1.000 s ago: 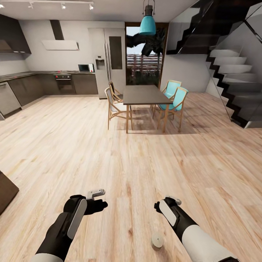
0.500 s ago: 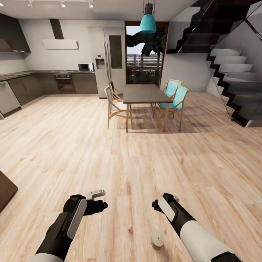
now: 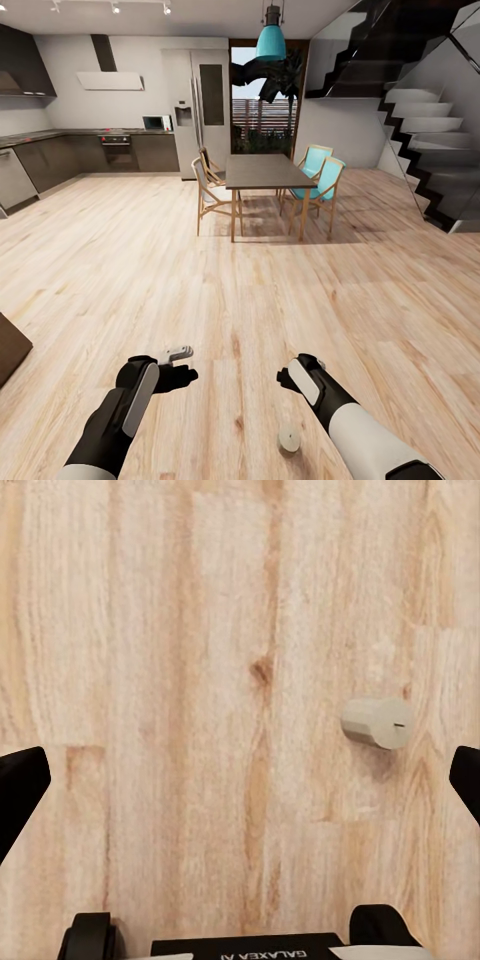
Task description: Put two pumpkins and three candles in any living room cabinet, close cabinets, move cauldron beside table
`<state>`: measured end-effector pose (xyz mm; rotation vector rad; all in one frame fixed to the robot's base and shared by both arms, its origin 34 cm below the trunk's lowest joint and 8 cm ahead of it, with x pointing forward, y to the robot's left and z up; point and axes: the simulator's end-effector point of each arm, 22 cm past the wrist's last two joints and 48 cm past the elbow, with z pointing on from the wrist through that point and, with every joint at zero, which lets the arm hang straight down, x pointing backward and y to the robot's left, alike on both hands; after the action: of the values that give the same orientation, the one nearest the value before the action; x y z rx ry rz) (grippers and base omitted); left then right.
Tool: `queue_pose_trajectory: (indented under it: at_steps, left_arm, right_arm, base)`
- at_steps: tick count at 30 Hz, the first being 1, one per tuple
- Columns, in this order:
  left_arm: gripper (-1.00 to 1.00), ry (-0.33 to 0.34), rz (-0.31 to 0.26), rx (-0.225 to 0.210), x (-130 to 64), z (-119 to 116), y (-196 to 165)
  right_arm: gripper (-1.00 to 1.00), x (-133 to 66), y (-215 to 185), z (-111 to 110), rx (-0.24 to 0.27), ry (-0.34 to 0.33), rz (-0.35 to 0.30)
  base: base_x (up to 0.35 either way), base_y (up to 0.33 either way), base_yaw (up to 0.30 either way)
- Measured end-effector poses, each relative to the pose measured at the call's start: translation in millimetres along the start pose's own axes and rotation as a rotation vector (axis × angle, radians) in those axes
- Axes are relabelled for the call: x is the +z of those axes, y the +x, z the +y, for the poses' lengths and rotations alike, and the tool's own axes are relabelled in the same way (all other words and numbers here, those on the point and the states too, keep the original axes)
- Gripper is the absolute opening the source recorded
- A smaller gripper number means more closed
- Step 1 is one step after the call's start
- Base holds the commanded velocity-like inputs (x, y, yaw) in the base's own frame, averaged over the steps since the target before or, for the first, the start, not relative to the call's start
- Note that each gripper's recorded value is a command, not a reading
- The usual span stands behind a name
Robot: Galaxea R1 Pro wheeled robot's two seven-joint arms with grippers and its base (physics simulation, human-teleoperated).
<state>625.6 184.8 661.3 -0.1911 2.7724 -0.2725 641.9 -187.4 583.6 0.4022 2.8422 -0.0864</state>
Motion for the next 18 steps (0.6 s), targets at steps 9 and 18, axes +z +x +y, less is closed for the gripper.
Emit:
queue_pose_trajectory:
  at_steps: [9, 18]
  left_arm:
    - [1.00, -0.003, -0.002, 0.000, 12.0, 4.5, 4.5]
    - [1.00, -0.002, -0.003, -0.001, 26.0, 8.2, 10.3]
  right_arm:
    - [1.00, 13.0, 4.6, 1.5, 0.000, -0.005, 0.001]
    - [1.00, 27.1, 13.7, 6.2, -0.011, -0.011, 0.012]
  base:
    - [0.000, 0.000, 0.000]
    - [0.000, 0.000, 0.000]
